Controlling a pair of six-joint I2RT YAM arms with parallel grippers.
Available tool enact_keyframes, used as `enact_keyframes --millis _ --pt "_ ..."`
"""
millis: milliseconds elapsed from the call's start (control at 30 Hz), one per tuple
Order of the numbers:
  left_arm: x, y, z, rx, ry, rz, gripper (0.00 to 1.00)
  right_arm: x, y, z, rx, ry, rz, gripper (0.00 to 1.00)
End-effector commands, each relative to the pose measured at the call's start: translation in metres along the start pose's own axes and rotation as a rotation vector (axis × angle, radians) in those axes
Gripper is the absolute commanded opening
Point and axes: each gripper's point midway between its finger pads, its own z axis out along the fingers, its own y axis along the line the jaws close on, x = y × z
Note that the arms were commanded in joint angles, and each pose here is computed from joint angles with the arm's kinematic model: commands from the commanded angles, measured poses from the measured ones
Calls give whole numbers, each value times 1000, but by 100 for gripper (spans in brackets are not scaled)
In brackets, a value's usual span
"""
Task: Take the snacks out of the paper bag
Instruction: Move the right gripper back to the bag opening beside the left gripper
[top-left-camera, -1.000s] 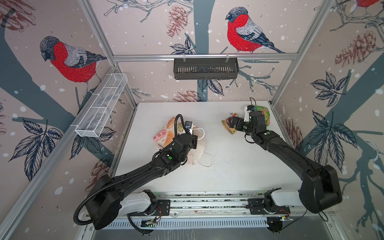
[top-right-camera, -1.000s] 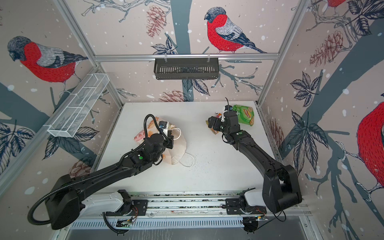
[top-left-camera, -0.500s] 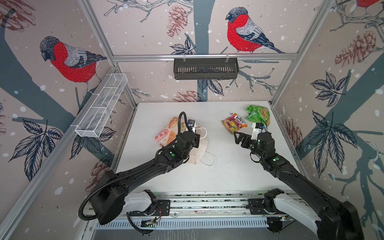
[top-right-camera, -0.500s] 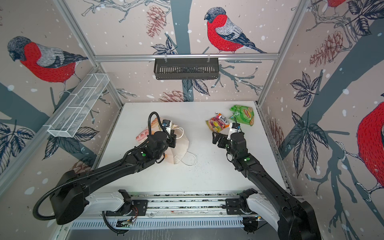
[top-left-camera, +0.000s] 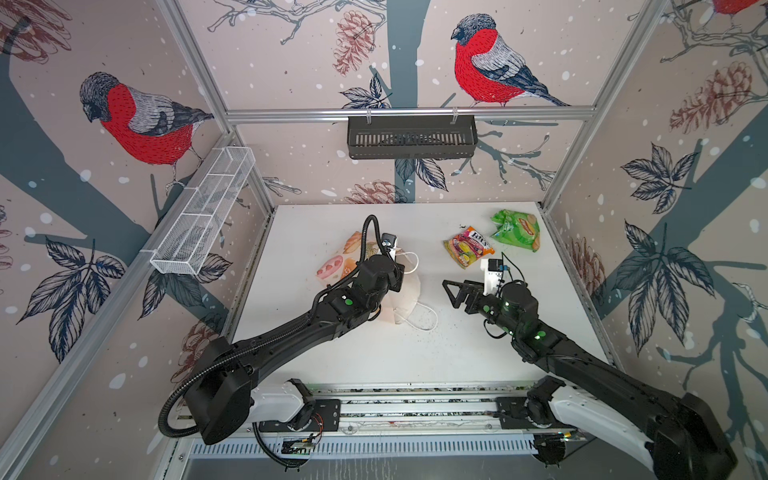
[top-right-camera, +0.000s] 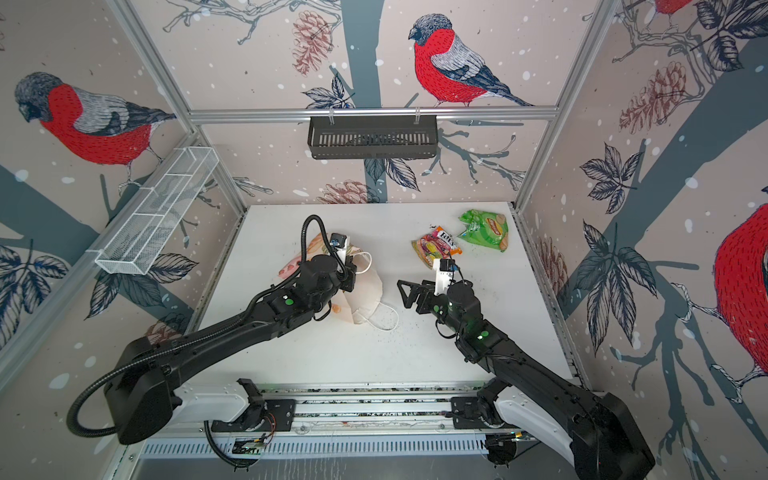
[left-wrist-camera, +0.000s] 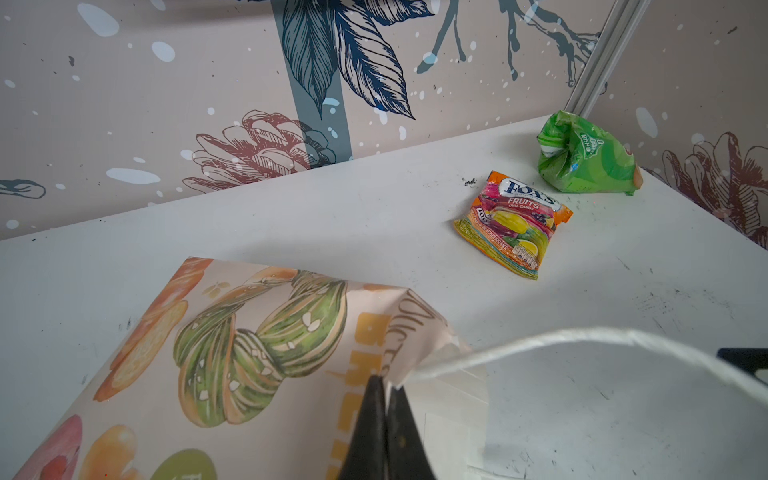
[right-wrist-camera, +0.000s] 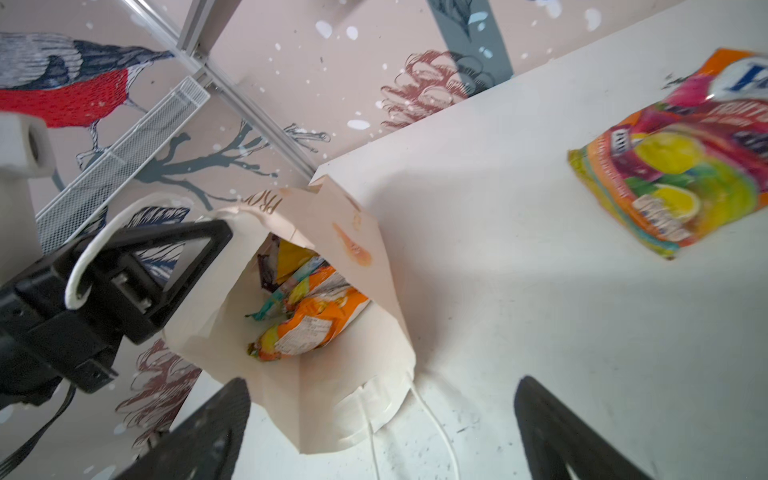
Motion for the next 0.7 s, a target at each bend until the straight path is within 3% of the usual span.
enact_keyframes --millis 0,367,667 --pt "-13 0 -6 4 -20 -4 0 -6 18 5 -68 -56 41 99" --pt "-14 -3 -12 21 34 8 0 37 58 38 -191 71 78 70" --pt "-9 -1 -22 30 78 25 0 55 77 57 -244 101 91 48"
